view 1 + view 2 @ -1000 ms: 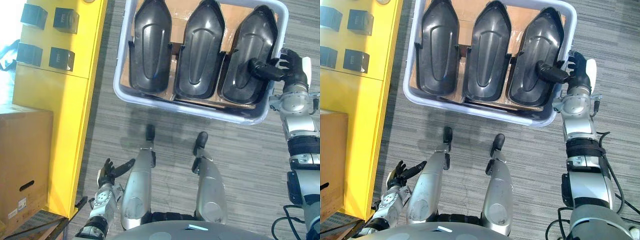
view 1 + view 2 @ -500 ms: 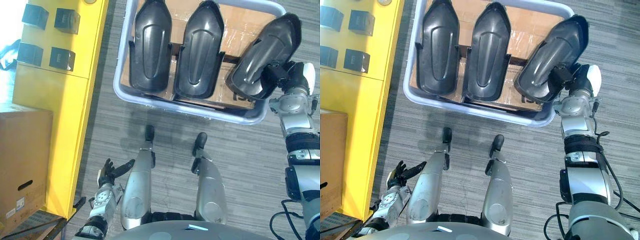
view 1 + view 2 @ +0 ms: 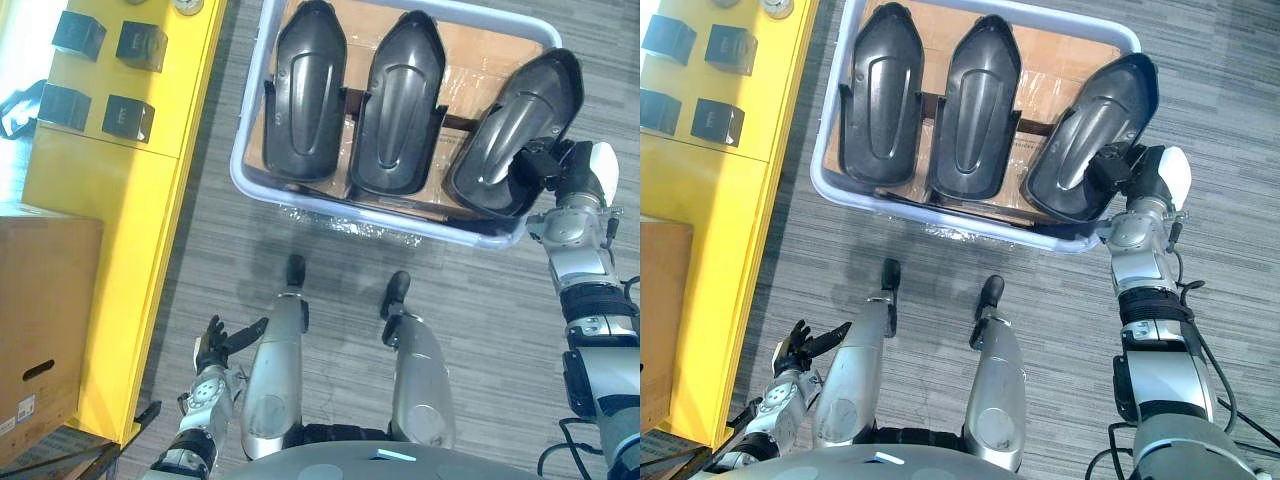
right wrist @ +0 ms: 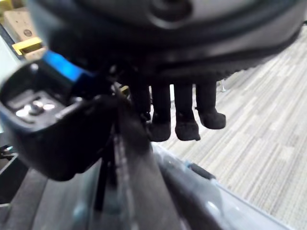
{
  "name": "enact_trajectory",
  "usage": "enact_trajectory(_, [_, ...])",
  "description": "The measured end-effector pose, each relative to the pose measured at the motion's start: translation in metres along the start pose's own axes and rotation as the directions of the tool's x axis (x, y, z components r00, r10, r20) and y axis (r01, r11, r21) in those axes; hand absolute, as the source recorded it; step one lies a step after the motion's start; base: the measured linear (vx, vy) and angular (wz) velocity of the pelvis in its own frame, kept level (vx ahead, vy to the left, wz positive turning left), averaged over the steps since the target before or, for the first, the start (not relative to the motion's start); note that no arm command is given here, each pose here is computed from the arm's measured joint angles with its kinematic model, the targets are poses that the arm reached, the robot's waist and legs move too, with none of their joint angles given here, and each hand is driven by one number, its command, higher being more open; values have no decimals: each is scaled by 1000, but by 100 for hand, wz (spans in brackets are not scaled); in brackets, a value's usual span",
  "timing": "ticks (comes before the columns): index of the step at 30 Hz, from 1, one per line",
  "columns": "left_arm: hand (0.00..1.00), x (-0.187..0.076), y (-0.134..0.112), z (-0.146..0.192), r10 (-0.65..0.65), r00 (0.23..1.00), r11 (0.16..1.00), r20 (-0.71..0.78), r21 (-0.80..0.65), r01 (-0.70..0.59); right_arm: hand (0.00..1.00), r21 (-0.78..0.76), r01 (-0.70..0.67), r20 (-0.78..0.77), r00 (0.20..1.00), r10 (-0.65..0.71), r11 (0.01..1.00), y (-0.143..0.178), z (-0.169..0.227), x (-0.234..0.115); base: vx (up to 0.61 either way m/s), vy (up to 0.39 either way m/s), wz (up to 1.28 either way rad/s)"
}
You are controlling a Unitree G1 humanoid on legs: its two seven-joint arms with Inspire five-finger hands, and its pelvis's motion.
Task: Walk over and take three plastic housings, then place them on the shelf
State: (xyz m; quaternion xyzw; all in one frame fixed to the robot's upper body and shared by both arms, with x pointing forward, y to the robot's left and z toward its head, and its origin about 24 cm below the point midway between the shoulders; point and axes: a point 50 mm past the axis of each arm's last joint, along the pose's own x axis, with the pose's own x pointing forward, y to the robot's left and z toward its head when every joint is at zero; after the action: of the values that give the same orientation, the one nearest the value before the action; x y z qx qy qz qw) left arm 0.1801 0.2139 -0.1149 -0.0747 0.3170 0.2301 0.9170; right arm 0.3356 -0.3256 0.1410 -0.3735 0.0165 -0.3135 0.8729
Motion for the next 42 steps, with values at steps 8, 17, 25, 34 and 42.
enact_trajectory(8, [100, -12, -29, 85, -50, 926, 990, 373, -102, 94, 0, 41, 223, 135, 965, -227, 974, -15, 9, -32, 69, 2, -6])
enact_trajectory(17, [100, -55, -38, 183, -193, 684, 972, 704, 44, 230, 0, -39, 235, 240, 946, -219, 971, -5, 0, -57, 173, 7, -6])
enact_trajectory(25, [100, -65, -78, 186, -545, 621, 812, 563, 172, 557, 0, -40, 164, 517, 848, -120, 986, 9, 40, -68, 24, 20, -11])
enact_trajectory(34, [100, -71, -101, 176, -720, 541, 634, 435, 92, 768, 0, -68, 42, 701, 713, 18, 997, 33, 76, -82, -107, -12, -3])
enact_trajectory(42, [100, -86, -130, 176, -826, 414, 473, 383, 72, 878, 0, -170, -118, 741, 639, 206, 978, 68, 90, -97, -54, -48, 2])
